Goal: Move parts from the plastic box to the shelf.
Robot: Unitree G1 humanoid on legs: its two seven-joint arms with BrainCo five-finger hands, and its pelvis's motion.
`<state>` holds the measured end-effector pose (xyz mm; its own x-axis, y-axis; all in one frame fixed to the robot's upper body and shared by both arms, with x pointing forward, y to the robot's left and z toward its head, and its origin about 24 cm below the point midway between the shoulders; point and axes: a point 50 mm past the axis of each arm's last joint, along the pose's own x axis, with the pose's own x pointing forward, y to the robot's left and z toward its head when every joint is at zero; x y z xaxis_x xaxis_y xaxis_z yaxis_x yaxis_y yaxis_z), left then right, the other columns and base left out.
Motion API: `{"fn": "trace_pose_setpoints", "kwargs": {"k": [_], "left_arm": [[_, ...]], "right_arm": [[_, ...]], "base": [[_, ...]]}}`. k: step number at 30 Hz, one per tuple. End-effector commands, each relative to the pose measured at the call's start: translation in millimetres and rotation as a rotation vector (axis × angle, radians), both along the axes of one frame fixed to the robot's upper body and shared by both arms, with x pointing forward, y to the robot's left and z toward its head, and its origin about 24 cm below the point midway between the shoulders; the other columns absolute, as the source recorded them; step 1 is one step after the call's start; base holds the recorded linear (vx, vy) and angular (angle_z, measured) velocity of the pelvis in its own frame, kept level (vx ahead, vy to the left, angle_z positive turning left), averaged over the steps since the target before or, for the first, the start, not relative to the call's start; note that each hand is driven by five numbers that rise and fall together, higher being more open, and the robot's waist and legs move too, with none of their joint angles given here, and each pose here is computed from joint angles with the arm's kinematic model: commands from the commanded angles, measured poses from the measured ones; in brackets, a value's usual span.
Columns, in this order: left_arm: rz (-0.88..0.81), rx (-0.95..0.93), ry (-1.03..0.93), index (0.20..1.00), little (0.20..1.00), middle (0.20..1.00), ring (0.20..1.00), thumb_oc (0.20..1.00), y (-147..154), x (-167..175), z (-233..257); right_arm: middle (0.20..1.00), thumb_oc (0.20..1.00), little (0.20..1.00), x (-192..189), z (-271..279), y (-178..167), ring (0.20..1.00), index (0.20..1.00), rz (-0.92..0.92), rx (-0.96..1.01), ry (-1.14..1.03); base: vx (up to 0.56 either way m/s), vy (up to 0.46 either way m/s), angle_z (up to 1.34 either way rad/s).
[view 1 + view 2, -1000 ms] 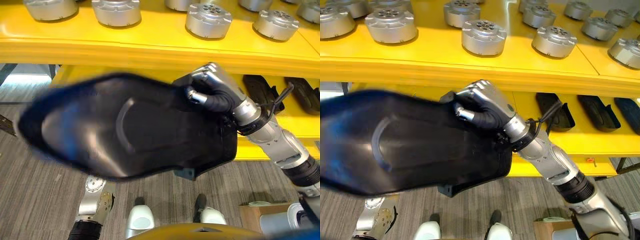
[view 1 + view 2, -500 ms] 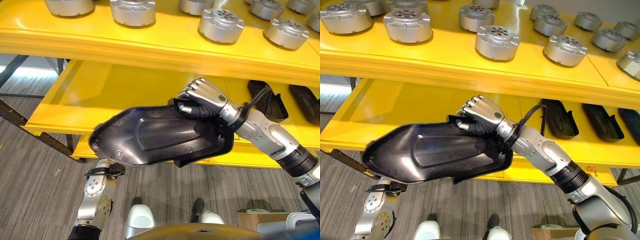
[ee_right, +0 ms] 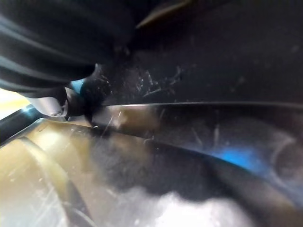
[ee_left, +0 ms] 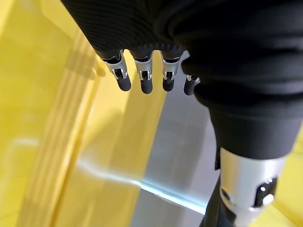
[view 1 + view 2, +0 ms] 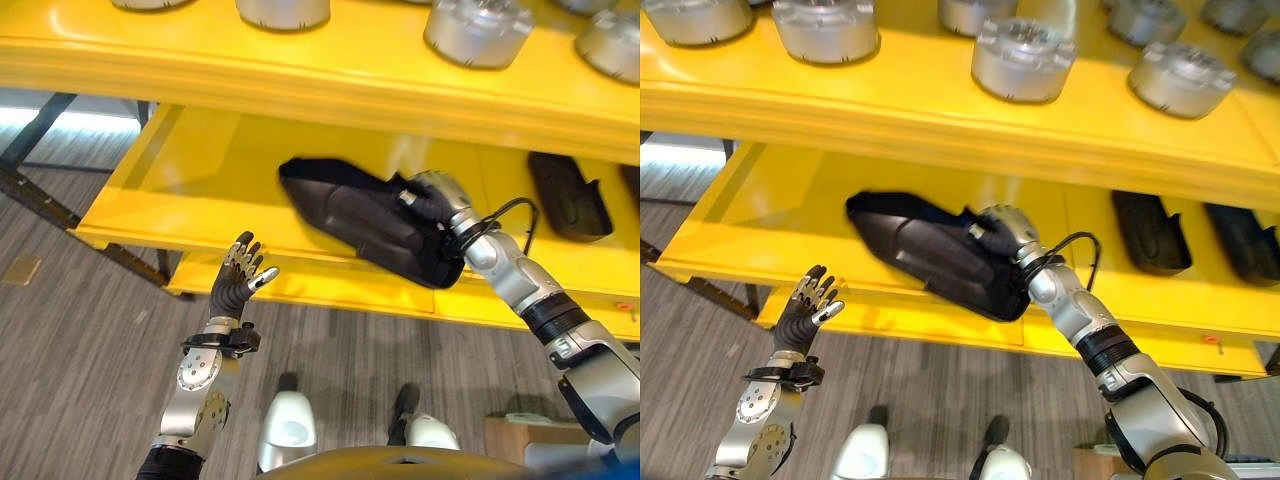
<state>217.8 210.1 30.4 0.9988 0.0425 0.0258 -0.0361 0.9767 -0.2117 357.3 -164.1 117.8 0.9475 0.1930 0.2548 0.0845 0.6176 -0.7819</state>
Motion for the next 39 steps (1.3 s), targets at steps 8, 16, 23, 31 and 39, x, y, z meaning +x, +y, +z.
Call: {"fn": "trace_pose_setpoints", "kwargs": {"k": [8, 16, 23, 31, 39], "left_arm": [[-0.067, 0.005, -0.134, 1.0, 1.0, 1.0, 1.0, 1.0, -9.6, 9.5, 28.7], [-0.105, 0.022, -0.186, 1.0, 1.0, 1.0, 1.0, 1.0, -15.5, 17.1, 41.9], [-0.087, -0.049, -0.262, 1.0, 1.0, 1.0, 1.0, 1.0, -21.8, 24.4, 55.5], [-0.072, -0.045, -0.319, 1.0, 1.0, 1.0, 1.0, 1.0, -22.7, 32.8, 69.7], [-0.1, -0.045, -0.313, 1.0, 1.0, 1.0, 1.0, 1.0, -22.6, 30.9, 69.9]], "right_arm": [[0.2, 0.2, 0.2, 13.4, 103.1, -10.9, 0.2, 0.2, -0.071, 0.615, -0.35], [0.2, 0.2, 0.2, 8.2, 140.3, -33.9, 0.2, 0.2, -0.141, 0.652, -0.51], [0.2, 0.2, 0.2, -8.3, 179.5, -47.0, 0.2, 0.2, -0.137, 0.643, -0.691], [0.2, 0.2, 0.2, -15.1, 219.2, -58.2, 0.2, 0.2, -0.191, 0.543, -0.818], [0.2, 0.2, 0.2, 0.3, 249.1, -72.3, 0.2, 0.2, -0.284, 0.529, -0.784]], "base": [[-0.05, 0.019, 0.01], [-0.11, 0.02, 0.01], [-0.07, -0.007, -0.03], [-0.04, -0.007, 0.02], [-0.01, 0.018, -0.03]]}}
